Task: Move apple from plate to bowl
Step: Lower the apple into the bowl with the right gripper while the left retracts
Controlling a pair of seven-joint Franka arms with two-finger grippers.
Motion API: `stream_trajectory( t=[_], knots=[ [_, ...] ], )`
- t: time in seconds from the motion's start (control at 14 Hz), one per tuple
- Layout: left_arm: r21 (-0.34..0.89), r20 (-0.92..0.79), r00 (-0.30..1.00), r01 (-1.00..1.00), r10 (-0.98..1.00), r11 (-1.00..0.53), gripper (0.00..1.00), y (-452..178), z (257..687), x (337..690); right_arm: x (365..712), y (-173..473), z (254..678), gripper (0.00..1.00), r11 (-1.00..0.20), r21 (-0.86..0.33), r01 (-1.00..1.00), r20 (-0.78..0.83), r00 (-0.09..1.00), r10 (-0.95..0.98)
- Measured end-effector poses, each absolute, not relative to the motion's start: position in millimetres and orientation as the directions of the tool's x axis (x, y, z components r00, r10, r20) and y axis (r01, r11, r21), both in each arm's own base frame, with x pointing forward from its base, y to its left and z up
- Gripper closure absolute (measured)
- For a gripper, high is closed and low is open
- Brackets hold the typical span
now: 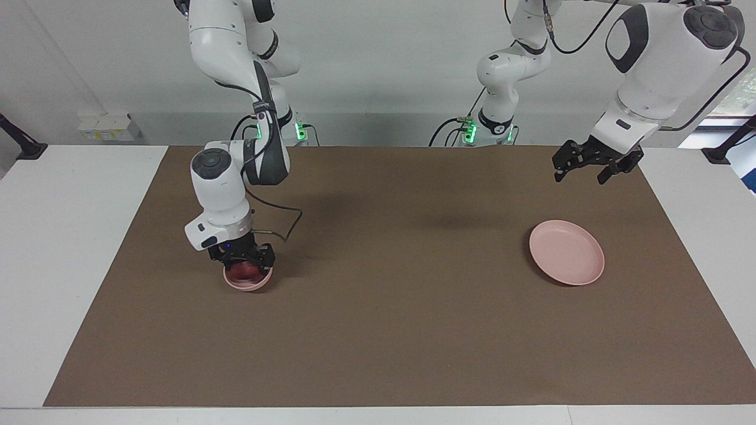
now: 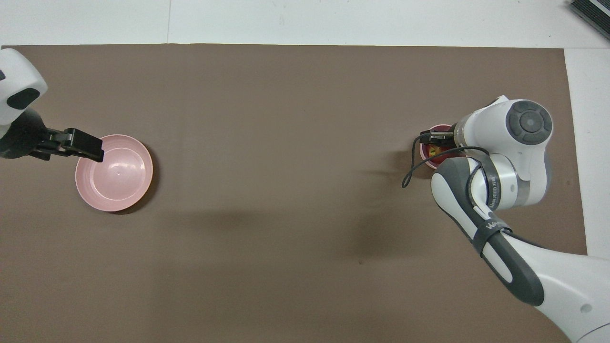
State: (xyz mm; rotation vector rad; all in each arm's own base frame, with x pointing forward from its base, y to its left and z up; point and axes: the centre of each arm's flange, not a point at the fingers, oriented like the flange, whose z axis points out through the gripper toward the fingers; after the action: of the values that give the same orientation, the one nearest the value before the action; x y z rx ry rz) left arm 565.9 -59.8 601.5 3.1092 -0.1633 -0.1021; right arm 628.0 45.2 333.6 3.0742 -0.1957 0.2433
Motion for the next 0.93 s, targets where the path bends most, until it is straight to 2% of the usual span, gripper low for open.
stream_trajectory(
  t=[0.36,0.57,0.93],
  knots=[
    [0.020,-0.082,0.988,-0.133,-0.134,-0.991,0.00,-74.7,622.4,555.4,628.1,45.8,333.0,0.06,-0.991,0.041,-0.129,0.159,0.980,-0.121],
    [0.012,-0.078,0.987,-0.141,-0.142,-0.990,0.00,-81.2,628.1,552.8,628.7,46.5,334.2,0.00,-0.991,0.041,-0.128,0.162,0.979,-0.120],
    [0.000,-0.037,0.987,-0.156,-0.156,-0.988,0.00,-82.3,653.6,538.5,629.0,46.6,334.6,0.00,-0.991,0.041,-0.128,0.164,0.979,-0.120]
  ],
)
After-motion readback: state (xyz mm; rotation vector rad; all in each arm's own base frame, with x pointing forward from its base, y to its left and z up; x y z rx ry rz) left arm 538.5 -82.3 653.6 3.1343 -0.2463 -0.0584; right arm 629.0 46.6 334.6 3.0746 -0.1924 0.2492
